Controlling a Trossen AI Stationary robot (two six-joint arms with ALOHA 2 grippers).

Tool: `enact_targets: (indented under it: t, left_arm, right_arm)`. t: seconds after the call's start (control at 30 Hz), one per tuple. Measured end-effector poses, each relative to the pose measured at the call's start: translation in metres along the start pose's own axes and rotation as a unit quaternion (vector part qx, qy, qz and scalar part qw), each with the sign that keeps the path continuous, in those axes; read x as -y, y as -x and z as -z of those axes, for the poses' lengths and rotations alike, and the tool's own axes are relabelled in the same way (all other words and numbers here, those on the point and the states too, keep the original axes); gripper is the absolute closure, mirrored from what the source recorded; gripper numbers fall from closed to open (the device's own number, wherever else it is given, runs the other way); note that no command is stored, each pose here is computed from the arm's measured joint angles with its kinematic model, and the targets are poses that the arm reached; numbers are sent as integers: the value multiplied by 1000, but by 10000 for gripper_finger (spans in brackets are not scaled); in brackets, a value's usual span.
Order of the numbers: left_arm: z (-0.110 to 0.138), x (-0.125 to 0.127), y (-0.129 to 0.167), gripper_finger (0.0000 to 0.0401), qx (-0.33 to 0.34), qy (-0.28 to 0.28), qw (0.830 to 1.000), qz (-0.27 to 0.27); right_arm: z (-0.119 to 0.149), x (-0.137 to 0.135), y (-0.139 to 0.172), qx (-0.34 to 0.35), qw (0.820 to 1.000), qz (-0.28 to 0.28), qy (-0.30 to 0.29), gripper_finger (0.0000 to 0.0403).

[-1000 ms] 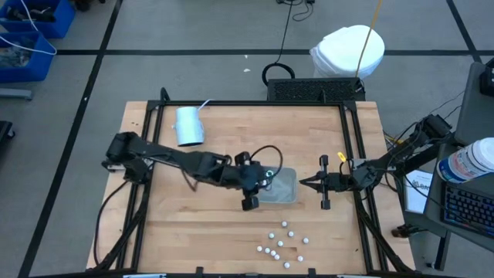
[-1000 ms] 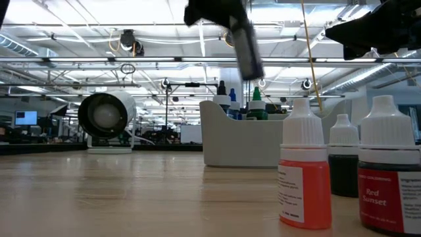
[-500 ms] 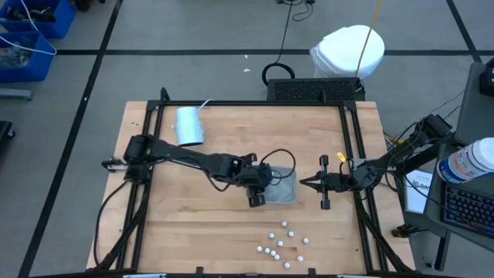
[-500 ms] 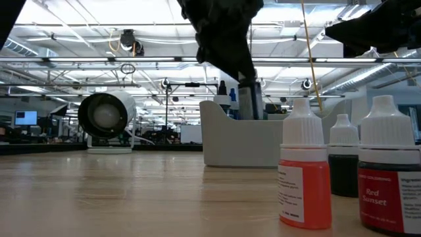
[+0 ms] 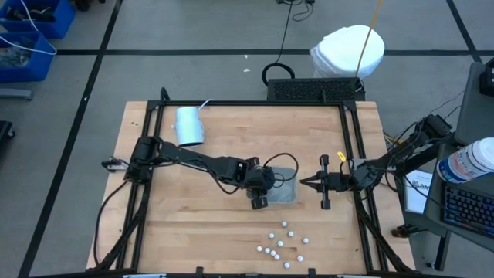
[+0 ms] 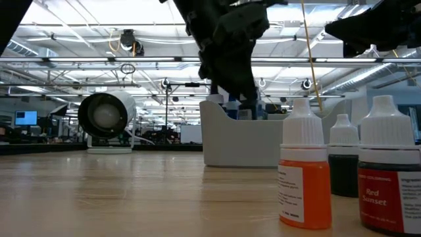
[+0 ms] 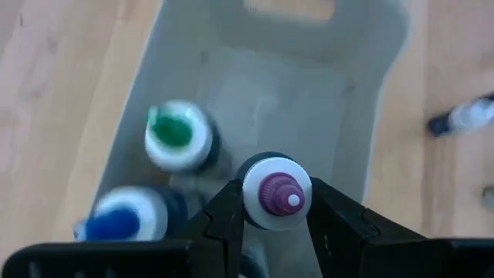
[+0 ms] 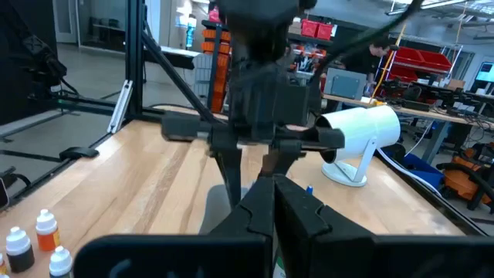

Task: Pick & Place food coloring
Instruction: Put the large purple food coloring bottle into the gray bin

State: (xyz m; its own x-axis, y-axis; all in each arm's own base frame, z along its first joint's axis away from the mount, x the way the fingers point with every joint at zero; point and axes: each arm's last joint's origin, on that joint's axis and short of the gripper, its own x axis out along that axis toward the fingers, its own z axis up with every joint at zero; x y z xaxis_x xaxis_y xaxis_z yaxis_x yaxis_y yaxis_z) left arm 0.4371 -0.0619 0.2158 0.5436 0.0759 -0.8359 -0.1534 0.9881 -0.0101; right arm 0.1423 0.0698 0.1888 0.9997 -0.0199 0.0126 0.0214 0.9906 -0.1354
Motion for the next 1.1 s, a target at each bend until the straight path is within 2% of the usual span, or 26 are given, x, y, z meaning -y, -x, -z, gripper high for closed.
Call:
enact_targets:
  t: [0.33,0.83,0.93,1.1]
  left_arm:
    - [3,-1,-6,282,-15,12,1000,-6]
    - [0,-2,-7,281,-1,-2,1000,-4]
    - [0,-1,-7,257,2,-3,1000,-1]
    - [0,0,-7,184,-1,-19,1000,24]
  right_arm:
    - [-1,0,0,4,1000,0,-3,403]
    - [-1,0,0,6,1000,0,-3,403]
    - [-1,0,0,6,1000,1,-3,403]
    - [-1,0,0,5,1000,0,-2,403]
